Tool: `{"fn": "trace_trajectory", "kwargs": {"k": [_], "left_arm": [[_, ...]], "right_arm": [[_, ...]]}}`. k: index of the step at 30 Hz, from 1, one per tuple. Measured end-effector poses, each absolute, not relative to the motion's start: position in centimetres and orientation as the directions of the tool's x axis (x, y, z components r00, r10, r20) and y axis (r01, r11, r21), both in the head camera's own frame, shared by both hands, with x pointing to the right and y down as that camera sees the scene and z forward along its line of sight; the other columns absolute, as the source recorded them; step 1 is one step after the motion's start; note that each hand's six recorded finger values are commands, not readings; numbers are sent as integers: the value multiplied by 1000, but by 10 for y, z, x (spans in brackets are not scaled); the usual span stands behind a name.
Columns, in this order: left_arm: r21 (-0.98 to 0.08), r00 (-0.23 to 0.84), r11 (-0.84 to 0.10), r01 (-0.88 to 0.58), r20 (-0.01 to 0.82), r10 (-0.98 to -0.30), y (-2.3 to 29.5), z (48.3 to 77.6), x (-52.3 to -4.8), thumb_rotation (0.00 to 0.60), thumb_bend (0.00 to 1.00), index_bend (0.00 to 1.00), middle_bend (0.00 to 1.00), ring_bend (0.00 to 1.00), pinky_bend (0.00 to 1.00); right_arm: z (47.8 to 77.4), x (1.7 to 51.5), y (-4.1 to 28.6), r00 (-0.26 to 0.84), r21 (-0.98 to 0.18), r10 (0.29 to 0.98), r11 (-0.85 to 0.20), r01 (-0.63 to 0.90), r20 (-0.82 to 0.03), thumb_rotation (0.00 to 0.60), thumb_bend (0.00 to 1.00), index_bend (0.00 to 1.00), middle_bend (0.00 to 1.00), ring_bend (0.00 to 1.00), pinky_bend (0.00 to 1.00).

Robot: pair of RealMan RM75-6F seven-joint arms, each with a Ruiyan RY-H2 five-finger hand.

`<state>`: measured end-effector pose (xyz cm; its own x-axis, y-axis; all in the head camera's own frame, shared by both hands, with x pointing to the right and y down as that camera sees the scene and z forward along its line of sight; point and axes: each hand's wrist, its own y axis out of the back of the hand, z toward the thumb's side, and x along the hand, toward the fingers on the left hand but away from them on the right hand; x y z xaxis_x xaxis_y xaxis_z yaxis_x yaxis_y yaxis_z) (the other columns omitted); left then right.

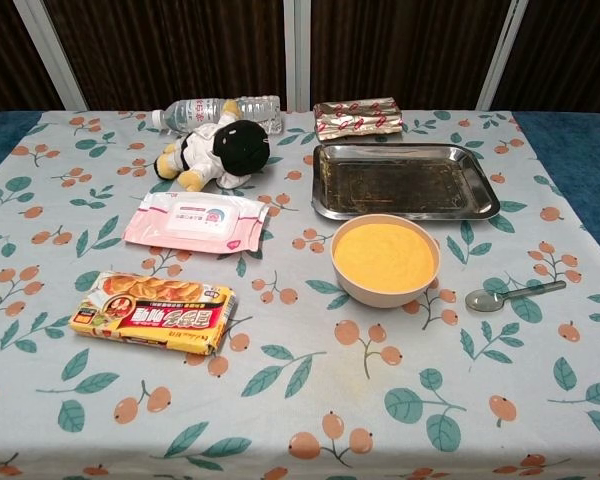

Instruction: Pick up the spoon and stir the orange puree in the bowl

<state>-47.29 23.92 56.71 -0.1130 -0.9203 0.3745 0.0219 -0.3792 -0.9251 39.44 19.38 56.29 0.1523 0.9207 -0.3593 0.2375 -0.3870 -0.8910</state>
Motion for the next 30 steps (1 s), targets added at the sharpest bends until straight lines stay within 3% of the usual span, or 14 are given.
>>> {"fn": "trace_trajectory", "kwargs": {"k": [2,6,11,19,30], "left_arm": [[-927,-120,-374,18,369,-922,239,566,-474,600,60,229,122,103,133],[-930,-136,-368,10,363,-922,239,562,-477,600,60,229,122,103,134],[-932,-145,-363,-4,360,-922,241,559,-478,600,60,228,122,103,134],[-931,-160,-364,-24,363,-918,243,558,-481,600,60,229,122,102,134],[-926,-157,-376,-35,377,-913,243,561,-481,600,60,228,122,103,134]], "right_arm": [[573,382,190,190,-878,905,-419,232,-381,600,157,457,864,903,992],[597,360,184,257,-847,858,-496,193,-445,600,176,494,962,997,1000],[640,338,178,309,-786,774,-608,114,-553,600,244,494,988,1000,1000],[703,324,173,299,-708,672,-706,-18,-677,600,244,492,989,1000,1000],[722,319,172,305,-695,640,-708,-123,-706,600,245,473,989,1000,1000]]}}
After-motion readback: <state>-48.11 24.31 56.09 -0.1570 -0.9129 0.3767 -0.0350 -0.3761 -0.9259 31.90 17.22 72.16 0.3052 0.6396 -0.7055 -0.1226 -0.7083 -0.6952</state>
